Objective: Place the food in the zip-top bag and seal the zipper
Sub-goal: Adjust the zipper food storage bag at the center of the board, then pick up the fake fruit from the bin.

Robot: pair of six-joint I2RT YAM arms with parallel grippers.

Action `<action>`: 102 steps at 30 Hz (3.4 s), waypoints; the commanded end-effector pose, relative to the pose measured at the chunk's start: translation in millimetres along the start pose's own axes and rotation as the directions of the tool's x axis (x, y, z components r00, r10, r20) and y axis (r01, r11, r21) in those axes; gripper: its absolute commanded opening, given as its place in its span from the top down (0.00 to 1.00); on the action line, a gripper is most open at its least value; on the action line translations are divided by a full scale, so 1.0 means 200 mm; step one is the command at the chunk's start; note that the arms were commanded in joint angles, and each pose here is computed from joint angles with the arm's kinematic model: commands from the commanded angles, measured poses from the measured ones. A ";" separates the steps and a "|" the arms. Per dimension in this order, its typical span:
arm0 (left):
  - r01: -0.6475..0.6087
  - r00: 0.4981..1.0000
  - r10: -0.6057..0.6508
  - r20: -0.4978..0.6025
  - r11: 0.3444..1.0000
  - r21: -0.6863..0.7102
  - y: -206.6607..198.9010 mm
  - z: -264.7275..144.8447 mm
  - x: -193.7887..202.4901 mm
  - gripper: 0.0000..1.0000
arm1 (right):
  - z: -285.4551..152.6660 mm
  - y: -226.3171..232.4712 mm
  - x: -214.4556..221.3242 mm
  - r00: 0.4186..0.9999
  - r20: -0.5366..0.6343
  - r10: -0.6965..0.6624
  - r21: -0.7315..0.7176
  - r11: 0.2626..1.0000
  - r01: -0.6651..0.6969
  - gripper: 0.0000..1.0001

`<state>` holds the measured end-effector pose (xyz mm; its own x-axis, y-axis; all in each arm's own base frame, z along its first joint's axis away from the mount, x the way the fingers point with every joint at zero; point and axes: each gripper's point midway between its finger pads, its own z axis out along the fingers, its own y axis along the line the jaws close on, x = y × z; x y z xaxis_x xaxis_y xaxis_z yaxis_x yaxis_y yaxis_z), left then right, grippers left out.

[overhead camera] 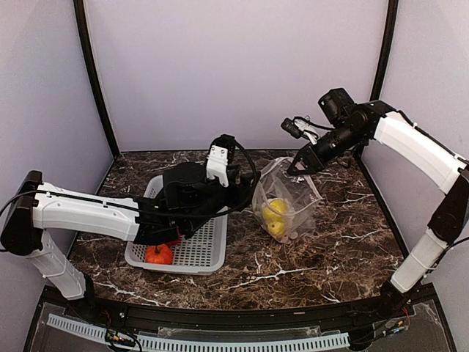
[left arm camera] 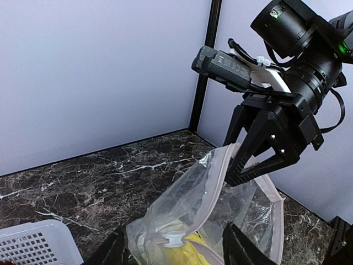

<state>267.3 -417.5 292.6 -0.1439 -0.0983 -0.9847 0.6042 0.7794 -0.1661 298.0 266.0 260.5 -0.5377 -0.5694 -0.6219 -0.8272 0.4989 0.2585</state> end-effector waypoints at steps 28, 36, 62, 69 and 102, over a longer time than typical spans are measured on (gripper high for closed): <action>-0.097 0.986 0.048 -0.162 0.944 -0.316 0.56 -0.40 -0.09 0.26 | -0.48 -0.58 -0.25 0.990 0.143 0.005 0.473 0.878 -0.073 1.00; -0.121 0.951 -0.008 -0.311 0.912 -0.392 0.75 -0.53 0.11 0.25 | -0.15 -0.46 -0.03 0.998 -0.024 0.065 0.341 0.939 -0.053 1.00; -0.176 0.771 -0.113 -0.627 0.908 -0.381 0.99 -0.62 0.46 0.06 | -0.10 -0.18 0.01 0.991 0.119 -0.055 0.098 0.994 0.044 1.00; -0.185 0.700 0.008 -0.714 0.968 -0.170 1.00 -0.39 0.50 0.33 | -0.10 -0.16 0.03 0.990 0.130 -0.060 0.080 0.996 0.050 1.00; -0.531 0.162 0.266 -0.950 0.835 0.144 1.41 -0.14 0.90 0.78 | -0.10 -0.20 0.06 0.992 0.119 -0.032 0.105 0.994 0.020 1.00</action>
<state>384.4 -197.0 66.3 -0.6076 0.7792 -0.1538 0.6878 0.6130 0.3887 318.6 226.9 256.2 -0.4933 -0.5111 -0.7039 -0.8185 0.5466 0.1768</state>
